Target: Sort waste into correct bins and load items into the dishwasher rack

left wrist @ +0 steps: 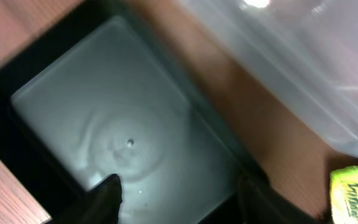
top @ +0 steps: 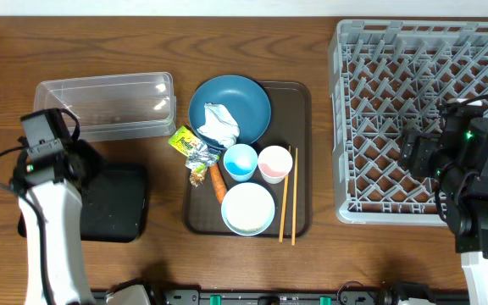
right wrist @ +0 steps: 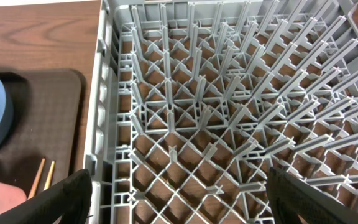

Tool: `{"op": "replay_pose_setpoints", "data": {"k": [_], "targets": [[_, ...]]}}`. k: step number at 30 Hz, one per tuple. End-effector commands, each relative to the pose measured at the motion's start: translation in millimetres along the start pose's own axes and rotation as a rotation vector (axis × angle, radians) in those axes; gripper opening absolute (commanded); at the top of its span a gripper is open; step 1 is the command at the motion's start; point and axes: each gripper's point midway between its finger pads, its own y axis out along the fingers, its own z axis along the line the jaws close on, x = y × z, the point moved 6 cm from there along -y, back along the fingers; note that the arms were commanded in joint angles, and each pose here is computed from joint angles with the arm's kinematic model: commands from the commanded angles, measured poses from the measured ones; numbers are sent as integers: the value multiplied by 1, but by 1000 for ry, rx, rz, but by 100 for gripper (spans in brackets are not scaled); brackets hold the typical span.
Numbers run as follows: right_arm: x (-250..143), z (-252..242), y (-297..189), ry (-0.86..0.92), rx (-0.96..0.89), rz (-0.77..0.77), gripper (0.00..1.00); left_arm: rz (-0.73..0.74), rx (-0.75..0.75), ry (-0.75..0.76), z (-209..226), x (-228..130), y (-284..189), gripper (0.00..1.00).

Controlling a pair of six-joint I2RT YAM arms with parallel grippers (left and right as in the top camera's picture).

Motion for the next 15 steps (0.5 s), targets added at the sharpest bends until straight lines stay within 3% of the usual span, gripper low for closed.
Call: {"op": "replay_pose_setpoints", "data": {"k": [1,4,15], "targets": [[5,0,-4,-9,-5,-14,87,55,39,-118,6,4,19,53],[5,0,-4,-9,-5,-14,87,92,73,-189,12,5,37,40],[5,0,-4,-9,-5,-14,88,170,134,-324,13,1,82,19]]}}
